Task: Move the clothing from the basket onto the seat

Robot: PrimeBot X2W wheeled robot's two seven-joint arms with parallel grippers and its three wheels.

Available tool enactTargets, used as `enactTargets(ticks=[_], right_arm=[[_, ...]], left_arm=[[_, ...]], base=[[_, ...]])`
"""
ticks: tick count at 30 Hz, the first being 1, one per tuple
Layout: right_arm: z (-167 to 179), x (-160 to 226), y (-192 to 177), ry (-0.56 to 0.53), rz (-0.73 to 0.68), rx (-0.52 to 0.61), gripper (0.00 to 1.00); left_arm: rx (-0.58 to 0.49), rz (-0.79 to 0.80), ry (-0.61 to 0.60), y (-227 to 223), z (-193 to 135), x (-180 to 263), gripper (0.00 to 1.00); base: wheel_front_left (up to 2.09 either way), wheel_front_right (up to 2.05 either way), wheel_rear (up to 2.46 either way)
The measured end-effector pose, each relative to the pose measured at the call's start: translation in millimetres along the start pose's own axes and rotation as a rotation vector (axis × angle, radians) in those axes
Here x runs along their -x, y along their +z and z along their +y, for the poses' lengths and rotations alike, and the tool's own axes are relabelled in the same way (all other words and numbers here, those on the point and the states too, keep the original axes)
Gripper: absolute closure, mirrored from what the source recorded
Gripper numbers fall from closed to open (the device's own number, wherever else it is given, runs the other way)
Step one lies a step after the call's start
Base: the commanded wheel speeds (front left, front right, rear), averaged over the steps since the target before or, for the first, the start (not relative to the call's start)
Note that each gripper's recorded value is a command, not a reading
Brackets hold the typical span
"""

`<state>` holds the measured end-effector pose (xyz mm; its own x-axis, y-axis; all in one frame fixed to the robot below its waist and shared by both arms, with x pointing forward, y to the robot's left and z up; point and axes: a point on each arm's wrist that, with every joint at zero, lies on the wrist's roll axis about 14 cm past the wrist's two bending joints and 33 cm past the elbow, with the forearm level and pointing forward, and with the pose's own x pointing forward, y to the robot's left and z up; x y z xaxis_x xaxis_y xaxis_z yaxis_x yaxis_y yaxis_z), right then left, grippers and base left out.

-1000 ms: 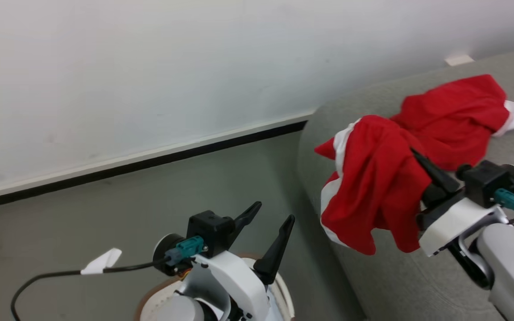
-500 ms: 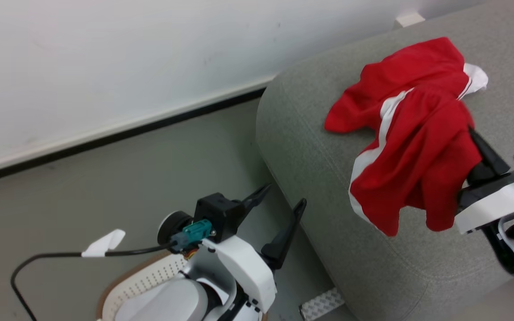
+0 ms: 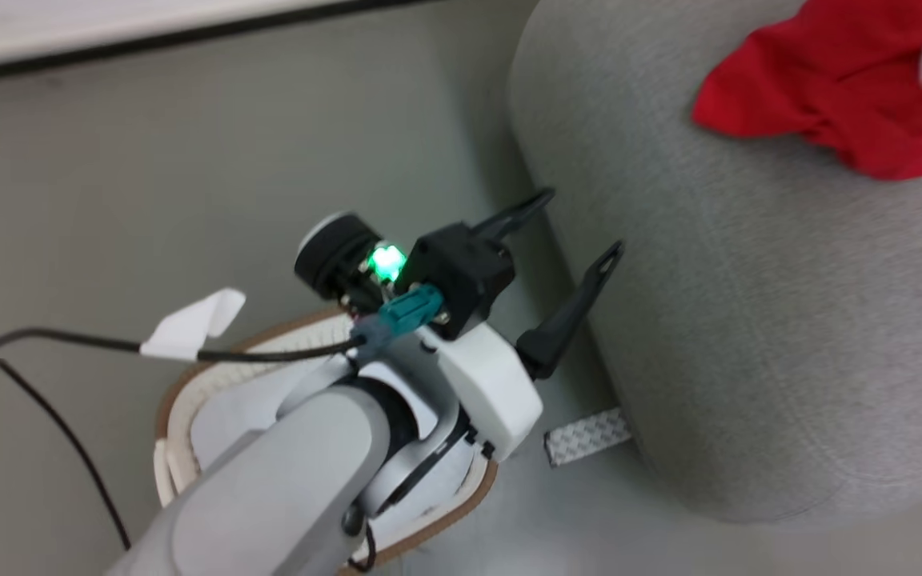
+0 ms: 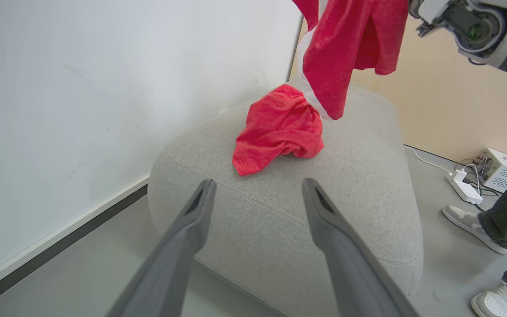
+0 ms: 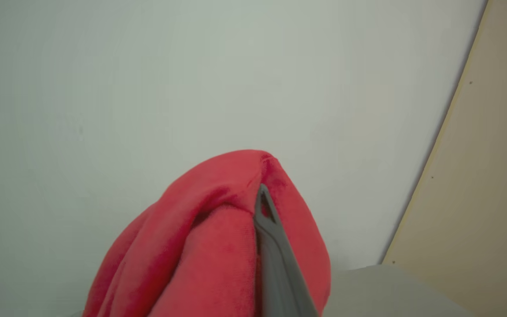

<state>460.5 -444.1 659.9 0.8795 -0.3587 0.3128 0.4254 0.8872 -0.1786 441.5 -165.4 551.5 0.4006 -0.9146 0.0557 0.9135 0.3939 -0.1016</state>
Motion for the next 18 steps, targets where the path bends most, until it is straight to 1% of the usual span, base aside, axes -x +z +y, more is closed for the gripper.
enactTargets(ticks=[2,5,8,11,15,16,17,18], right_arm=[[1.1,-21.1,-9.6,-0.027,0.002,0.007,1.00],[7.5,-47.6,-37.3,-0.058,0.041,0.025,1.00],[11.1,-61.8,-78.6,-0.095,0.114,0.041,1.00],[14.5,-59.5,-133.3,-0.136,0.223,0.044,1.00],[23.1,-38.2,-206.4,-0.181,0.386,0.030,1.00],[25.6,-29.5,-223.6,-0.187,0.429,0.032,0.91],[28.8,-20.4,-239.0,-0.192,0.468,0.029,0.70],[32.6,-12.2,-251.1,-0.193,0.500,0.028,0.52]], left_arm=[[0.011,-0.005,0.010,-6.6,14.7,-3.4,0.00],[0.035,0.019,0.032,-30.6,37.0,-4.2,0.00],[0.067,0.043,0.049,-56.3,52.4,-3.2,0.00],[0.103,0.066,0.071,-79.7,65.0,0.3,0.00],[0.146,0.098,0.117,-105.8,79.5,10.9,0.00],[0.152,0.109,0.132,-112.6,84.1,14.2,0.00],[0.155,0.121,0.147,-118.7,88.7,17.8,0.00],[0.156,0.131,0.160,-124.1,92.4,21.4,0.00]], base=[[0.00,0.00,0.00],[0.00,0.00,0.00],[0.00,0.00,0.00],[0.00,0.00,0.00],[0.00,0.00,0.00],[0.00,0.00,0.00],[0.00,0.00,0.00],[0.00,0.00,0.00]])
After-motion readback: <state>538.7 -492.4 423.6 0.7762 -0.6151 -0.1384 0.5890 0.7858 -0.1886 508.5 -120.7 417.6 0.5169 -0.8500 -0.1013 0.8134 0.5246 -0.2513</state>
